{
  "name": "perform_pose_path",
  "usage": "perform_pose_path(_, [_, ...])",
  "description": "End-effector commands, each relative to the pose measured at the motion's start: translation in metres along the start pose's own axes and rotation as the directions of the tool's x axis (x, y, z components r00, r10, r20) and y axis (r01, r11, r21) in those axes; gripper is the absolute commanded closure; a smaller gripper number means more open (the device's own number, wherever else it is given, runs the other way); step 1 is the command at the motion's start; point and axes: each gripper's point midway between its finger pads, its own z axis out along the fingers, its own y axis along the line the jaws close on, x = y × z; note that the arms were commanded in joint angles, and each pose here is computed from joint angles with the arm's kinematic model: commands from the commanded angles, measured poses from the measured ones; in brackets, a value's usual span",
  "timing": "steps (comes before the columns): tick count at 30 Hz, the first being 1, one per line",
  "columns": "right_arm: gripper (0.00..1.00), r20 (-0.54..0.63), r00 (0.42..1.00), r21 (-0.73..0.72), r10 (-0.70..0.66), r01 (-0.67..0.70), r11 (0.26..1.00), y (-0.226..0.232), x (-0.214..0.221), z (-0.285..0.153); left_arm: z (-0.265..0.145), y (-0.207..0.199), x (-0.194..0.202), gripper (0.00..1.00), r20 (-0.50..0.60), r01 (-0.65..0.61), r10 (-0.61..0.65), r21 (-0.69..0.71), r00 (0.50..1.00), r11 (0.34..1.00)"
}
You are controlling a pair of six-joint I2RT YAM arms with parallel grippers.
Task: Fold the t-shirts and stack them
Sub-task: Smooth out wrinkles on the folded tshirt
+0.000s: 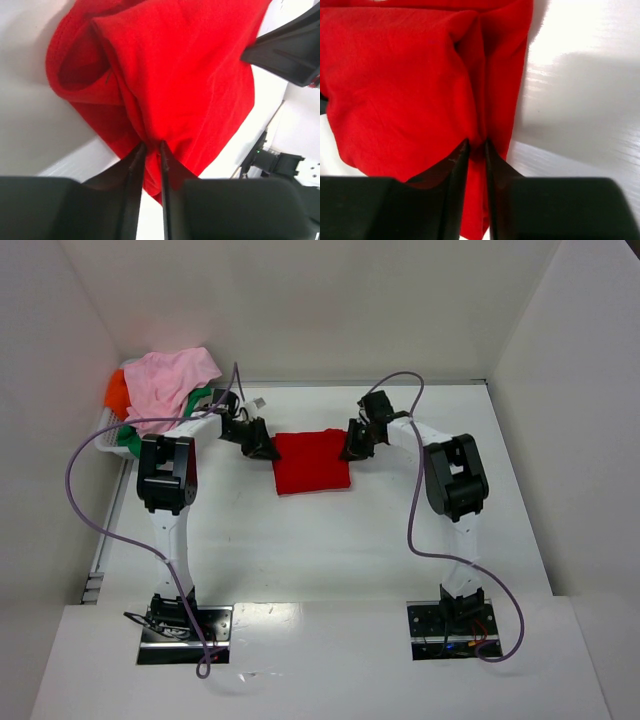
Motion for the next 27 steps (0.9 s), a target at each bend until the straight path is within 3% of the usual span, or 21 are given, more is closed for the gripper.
perform_pose_path(1, [0.77, 0.065, 0.998, -0.043, -0.02, 0.023, 0.999, 0.013, -0.027, -0.001, -0.012, -0.031, -0.009, 0.79, 0.036, -0.071, 0.069, 0.064, 0.997, 0.995])
perform_pose_path(4, [0.88, 0.058, 0.998, -0.039, -0.017, 0.02, 0.999, 0.011, -0.025, 0.003, -0.011, -0.032, -0.011, 0.91, 0.043, -0.07, 0.067, 0.066, 0.997, 0.995])
perform_pose_path(9, [0.99, 0.069, 0.997, -0.018, -0.017, 0.018, 1.0, 0.007, -0.027, 0.003, -0.011, -0.03, -0.011, 1.0, 0.045, -0.06, 0.058, 0.056, 0.997, 0.997])
perform_pose_path(14, [1.0, 0.089, 0.996, -0.001, 0.012, -0.012, 1.0, -0.005, -0.035, -0.003, -0.015, -0.02, -0.015, 1.0, 0.066, -0.042, 0.042, 0.003, 0.997, 0.999])
perform_pose_path(27, [1.0, 0.096, 0.995, 0.021, 0.024, -0.026, 0.999, -0.019, -0.037, -0.007, -0.02, -0.018, -0.019, 1.0, 0.049, -0.075, 0.073, 0.038, 0.996, 0.996])
